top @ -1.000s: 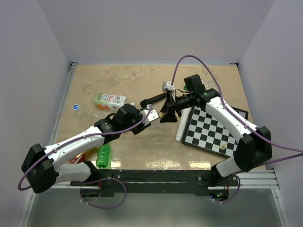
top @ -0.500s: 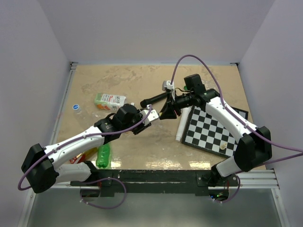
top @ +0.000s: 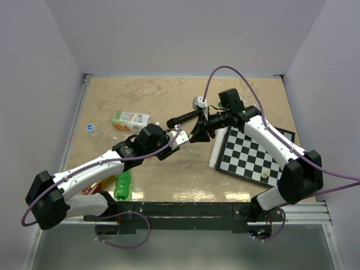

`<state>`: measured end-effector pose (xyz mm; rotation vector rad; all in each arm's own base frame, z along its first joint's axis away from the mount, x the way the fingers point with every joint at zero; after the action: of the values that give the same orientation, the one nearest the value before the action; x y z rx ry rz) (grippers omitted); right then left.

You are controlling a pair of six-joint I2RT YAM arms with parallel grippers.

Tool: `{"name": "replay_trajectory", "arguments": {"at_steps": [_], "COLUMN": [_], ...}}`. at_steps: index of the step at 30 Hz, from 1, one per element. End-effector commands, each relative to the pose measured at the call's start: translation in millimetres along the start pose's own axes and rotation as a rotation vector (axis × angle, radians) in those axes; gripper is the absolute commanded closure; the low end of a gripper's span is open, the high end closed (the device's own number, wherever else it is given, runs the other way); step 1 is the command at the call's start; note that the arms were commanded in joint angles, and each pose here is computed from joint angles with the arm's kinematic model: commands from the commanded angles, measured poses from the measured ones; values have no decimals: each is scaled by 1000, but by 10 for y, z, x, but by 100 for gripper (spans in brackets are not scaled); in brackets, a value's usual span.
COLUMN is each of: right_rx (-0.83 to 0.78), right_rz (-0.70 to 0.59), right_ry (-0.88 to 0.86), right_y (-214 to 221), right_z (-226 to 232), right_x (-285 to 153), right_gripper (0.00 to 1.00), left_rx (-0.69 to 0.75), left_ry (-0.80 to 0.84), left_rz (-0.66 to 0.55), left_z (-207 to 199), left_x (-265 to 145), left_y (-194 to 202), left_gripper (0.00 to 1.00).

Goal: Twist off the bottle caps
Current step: Unscrew the bottle cap from the plastic bottle.

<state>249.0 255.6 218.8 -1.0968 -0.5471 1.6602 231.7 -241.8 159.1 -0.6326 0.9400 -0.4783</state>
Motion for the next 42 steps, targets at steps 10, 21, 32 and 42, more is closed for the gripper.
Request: {"name": "replay_trajectory", "arguments": {"at_steps": [10,21,32,42], "right_rx": [-110,-146,-198,-653], "right_rz": [-7,-2,7,93], "right_ry": [-50,-60,-66,-230], "right_y": [-33,-22,-18,251], "right_z": [149,157,173,356], "right_x": [-33,-37,-56,-155], "right_gripper": [95,96,96,100], "left_rx": [-12,-8,-2,37], "left_ry": [-13,-5,6,27], "left_rz": [-47,-48,-60,-95], "left_z": [47,33,19,-21], "left_x": [9,11,1,-37], "left_y": [-99,-97,-116,-142], "left_gripper": [100,100,100,100]}}
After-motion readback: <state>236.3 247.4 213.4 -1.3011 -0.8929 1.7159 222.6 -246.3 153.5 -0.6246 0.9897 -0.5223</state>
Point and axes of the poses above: each gripper's point midway between its finger pads, its own x axis out along the fingers, its own z axis along the line the jaws close on, y = z × x, the point moved 2 cm from there along -x, back along the fingers, and after that the axes turned 15 degrees about x, right-handed, at the moved point
